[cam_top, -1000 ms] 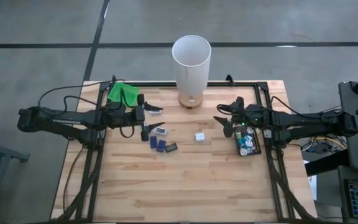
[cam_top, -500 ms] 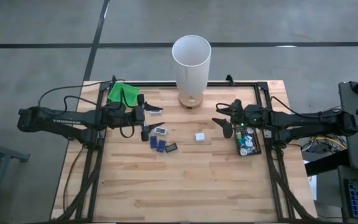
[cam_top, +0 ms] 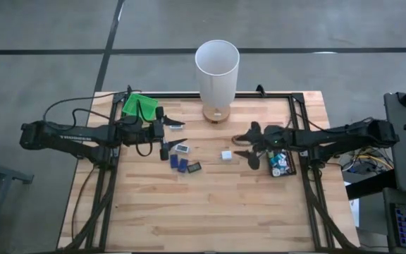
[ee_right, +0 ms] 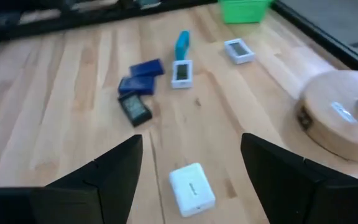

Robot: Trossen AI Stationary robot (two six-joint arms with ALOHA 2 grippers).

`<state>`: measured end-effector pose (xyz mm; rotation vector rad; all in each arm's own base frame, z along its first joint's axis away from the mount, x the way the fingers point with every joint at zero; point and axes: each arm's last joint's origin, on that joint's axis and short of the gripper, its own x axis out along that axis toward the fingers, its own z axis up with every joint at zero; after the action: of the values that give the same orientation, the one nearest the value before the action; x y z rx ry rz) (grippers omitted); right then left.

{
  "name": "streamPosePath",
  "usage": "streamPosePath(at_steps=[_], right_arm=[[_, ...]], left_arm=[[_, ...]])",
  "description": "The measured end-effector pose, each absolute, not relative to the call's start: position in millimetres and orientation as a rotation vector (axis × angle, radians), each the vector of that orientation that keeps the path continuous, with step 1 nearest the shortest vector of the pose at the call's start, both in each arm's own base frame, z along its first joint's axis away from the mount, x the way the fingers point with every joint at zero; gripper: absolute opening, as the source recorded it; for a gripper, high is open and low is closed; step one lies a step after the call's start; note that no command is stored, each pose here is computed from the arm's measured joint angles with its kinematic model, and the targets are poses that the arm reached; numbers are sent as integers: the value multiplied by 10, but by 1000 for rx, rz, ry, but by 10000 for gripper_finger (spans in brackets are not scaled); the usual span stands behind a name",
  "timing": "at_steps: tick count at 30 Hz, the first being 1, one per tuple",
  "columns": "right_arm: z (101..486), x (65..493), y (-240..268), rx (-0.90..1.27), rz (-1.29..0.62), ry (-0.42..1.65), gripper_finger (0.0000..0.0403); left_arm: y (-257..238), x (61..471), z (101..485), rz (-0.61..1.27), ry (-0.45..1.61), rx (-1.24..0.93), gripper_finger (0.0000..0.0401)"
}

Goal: Pick & Place Office items
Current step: Put the white charger adapter into the black bin

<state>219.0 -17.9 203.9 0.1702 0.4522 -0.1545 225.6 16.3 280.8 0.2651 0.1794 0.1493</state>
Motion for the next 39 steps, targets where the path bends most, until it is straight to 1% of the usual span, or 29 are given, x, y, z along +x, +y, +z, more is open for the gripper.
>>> streamPosePath(at_steps=[4, 6, 12, 19, 27, 33, 39], right_arm=[[1896, 2339, -133, 14, -77, 474, 273], [1814, 2404, -118, -23, -61, 486, 270], [1579, 2539, -83, 19, -56, 532, 258], [1331, 2595, -85, 20, -56, 624, 265], [1249, 2648, -91, -52, -44, 619, 265], [1174, 2658, -103, -74, -78, 646, 268], [1203, 2666, -138, -102, -143, 623, 267]], left_arm=[[165, 2256, 2808, 151, 180, 265, 281], [164, 2256, 2808, 151, 180, 265, 281], [165, 2256, 2809, 151, 180, 265, 281], [165, 2256, 2808, 151, 180, 265, 281], [165, 2256, 2808, 151, 180, 265, 281], [165, 2256, 2807, 149, 180, 265, 281], [165, 2257, 2806, 149, 180, 265, 281]])
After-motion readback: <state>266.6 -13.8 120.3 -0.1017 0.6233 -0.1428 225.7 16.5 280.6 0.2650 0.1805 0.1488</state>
